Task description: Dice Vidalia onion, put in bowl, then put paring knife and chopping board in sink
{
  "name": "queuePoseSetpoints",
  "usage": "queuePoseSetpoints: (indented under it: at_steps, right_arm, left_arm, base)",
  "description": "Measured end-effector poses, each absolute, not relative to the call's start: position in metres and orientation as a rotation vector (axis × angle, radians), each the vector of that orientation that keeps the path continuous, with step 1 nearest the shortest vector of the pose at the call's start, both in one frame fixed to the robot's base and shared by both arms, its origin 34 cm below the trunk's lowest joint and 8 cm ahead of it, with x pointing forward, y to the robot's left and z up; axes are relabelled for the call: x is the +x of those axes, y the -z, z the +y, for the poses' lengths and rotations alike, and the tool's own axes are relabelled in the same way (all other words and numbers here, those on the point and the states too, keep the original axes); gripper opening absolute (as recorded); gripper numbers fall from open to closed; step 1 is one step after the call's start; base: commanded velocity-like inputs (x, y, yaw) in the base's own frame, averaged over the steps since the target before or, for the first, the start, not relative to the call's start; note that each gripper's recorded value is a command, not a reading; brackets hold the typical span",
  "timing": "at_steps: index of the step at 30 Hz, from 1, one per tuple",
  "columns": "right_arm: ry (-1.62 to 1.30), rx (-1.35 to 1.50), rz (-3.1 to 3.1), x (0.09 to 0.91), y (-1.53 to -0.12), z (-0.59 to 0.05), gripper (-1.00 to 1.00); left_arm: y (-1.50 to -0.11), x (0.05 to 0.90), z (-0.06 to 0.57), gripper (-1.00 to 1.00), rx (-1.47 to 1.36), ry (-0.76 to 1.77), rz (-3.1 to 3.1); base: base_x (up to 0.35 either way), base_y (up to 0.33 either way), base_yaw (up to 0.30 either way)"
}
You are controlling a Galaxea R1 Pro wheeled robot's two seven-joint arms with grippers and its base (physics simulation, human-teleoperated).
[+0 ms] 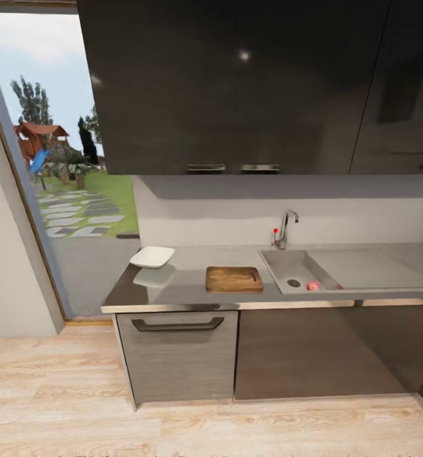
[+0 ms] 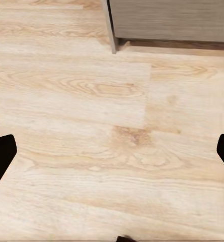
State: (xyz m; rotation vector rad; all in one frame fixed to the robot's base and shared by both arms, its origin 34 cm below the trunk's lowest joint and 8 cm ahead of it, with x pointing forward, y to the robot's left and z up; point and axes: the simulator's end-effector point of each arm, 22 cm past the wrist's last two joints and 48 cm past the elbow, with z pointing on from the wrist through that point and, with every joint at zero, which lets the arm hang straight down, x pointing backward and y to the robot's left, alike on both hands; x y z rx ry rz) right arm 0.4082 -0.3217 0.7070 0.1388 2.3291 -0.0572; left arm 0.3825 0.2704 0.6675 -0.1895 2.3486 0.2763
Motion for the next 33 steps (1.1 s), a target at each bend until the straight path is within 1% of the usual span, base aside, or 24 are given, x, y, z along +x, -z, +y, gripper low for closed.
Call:
queuePoseSetpoints:
  at_steps: [33]
  right_arm:
    - [0.05, 0.142, 2.375, 0.394, -0.693, -0.316, 1.0]
  left_arm:
    - [-0.659, 0.373, 0.271, 1.0, -0.188, -0.283, 2.381]
  base:
    - [0.0, -0.305, 0.003]
